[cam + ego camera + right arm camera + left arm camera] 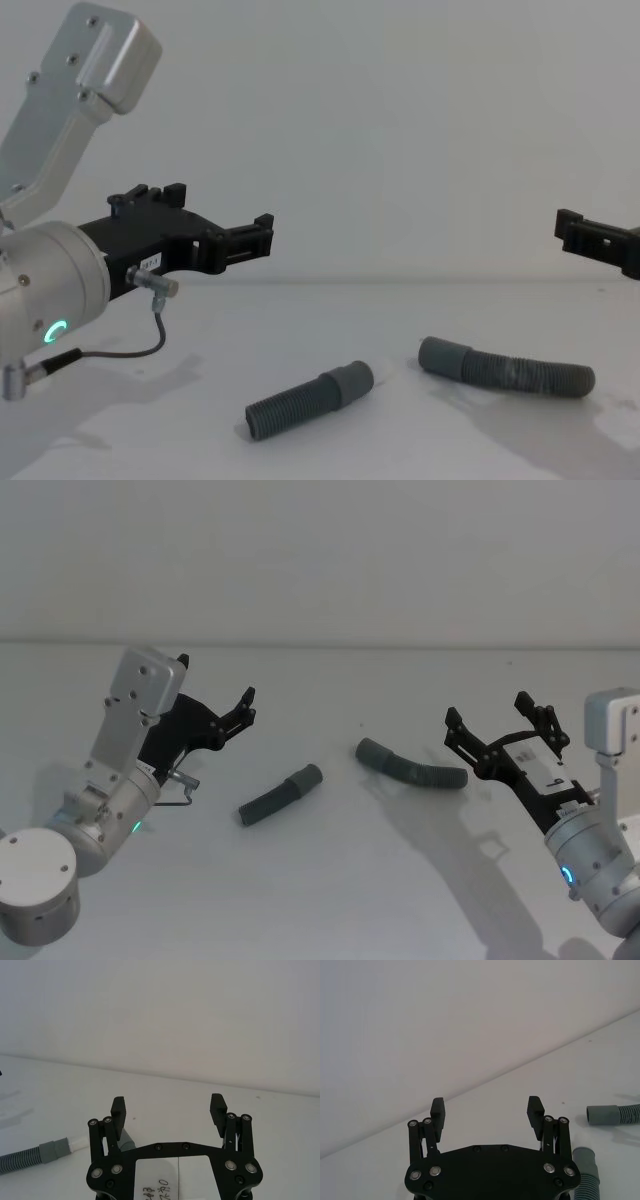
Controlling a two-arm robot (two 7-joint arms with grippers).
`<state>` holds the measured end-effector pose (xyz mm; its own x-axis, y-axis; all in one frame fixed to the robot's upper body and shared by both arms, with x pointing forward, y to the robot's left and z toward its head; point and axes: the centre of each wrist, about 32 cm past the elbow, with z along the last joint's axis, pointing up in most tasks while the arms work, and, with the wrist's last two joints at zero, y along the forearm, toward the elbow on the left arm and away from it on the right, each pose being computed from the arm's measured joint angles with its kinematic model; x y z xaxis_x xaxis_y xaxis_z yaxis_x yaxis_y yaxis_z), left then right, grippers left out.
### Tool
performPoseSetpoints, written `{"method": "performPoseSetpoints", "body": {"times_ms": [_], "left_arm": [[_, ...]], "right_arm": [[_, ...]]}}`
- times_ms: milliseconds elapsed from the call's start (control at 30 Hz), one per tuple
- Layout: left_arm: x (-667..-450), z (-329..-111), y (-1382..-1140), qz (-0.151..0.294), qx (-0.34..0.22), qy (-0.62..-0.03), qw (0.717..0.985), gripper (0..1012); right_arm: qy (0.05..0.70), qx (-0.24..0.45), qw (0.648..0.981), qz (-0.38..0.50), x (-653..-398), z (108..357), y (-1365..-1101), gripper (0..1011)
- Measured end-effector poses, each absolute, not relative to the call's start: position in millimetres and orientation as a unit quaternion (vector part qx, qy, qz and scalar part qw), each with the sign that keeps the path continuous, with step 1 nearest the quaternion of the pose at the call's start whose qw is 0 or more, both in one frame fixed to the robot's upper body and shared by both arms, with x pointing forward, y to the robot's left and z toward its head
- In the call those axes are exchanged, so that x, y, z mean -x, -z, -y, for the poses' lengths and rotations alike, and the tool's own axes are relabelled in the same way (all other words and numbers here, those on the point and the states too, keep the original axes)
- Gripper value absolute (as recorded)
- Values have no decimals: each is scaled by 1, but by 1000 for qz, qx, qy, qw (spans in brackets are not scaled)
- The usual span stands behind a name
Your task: Use both hands to pick up one end of the pipe from the table, align the ends, and insert them.
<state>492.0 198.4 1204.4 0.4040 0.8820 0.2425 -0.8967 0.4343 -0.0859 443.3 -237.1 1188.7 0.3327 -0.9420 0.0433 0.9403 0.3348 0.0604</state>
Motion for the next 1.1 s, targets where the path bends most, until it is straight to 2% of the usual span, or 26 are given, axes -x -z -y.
{"method": "performPoseSetpoints", "body": {"times_ms": [267, 500, 900, 1100], "left_arm": [[-493, -198, -1205, 127, -28, -531, 838, 1001], [-502, -196, -1211, 123, -28, -516, 847, 1001], [-520, -188, -1223, 103, -47, -460, 881, 1001], [-530, -182, -1231, 79, -73, -425, 899, 1001]], "right_arm": [[577, -12, 816, 36, -444, 237, -1189, 1001], [566, 3, 824, 42, -453, 241, -1192, 1001], [506, 71, 859, 45, -486, 264, -1212, 1001], [465, 112, 877, 40, -505, 279, -1225, 1001]]}}
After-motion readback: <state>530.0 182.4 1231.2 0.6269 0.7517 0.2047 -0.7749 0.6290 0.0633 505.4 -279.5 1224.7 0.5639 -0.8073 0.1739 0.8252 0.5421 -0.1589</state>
